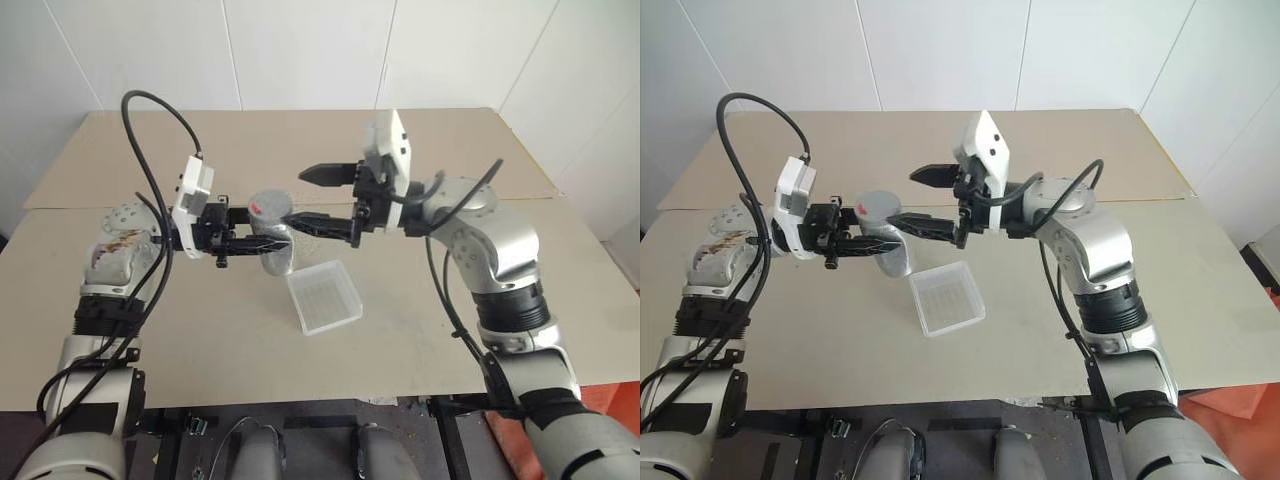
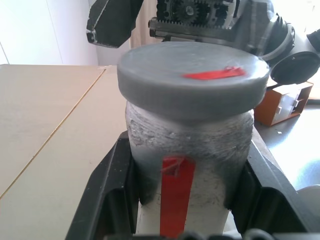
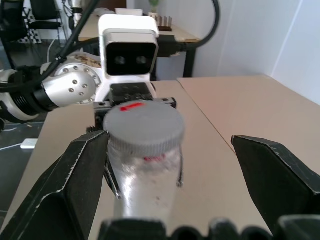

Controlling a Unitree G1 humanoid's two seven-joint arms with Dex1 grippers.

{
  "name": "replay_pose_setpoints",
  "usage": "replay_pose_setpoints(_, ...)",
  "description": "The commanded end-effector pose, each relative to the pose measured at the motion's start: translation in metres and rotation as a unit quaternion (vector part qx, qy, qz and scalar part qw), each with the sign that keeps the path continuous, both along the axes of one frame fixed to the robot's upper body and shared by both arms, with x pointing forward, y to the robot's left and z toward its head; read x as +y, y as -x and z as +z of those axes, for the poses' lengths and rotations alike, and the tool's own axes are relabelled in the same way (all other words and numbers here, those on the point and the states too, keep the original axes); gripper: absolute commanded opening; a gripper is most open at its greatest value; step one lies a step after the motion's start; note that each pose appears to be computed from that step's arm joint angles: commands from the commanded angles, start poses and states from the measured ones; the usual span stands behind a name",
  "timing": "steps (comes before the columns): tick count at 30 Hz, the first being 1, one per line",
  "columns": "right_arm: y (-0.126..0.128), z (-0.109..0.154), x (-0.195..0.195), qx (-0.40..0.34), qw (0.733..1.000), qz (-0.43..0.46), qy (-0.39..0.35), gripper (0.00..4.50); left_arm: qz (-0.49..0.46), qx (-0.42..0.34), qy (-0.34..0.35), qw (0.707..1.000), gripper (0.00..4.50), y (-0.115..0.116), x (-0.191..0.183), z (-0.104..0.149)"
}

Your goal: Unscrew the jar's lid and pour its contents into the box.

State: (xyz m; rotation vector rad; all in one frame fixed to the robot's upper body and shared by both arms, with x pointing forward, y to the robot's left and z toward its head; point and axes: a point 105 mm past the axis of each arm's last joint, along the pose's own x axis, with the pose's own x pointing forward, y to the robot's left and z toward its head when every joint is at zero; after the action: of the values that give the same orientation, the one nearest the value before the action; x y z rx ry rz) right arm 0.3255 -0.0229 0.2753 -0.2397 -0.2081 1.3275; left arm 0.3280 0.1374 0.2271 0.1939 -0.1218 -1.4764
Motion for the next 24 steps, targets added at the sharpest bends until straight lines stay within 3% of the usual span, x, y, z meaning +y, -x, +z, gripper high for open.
replay_pose_setpoints(1, 0.011, 0.015, -0.003, -0.027, 0.999, 0.011, -0.018, 4.45, -0.014, -0.031, 0.007, 0.999, 1.95, 0.006, 0.0, 0.014)
replay_pose_setpoints(11, 0.034, 0.012, 0.008, -0.032, 0.997, 0.064, -0.011, 4.45, -0.014, -0.031, 0.007, 0.999, 1.95, 0.003, -0.004, 0.012)
replay_pose_setpoints(24, 0.022, 0.011, 0.037, -0.027, 0.999, 0.037, 0.006, 4.45, -0.014, -0.039, 0.003, 0.999, 1.95, 0.003, -0.007, 0.011)
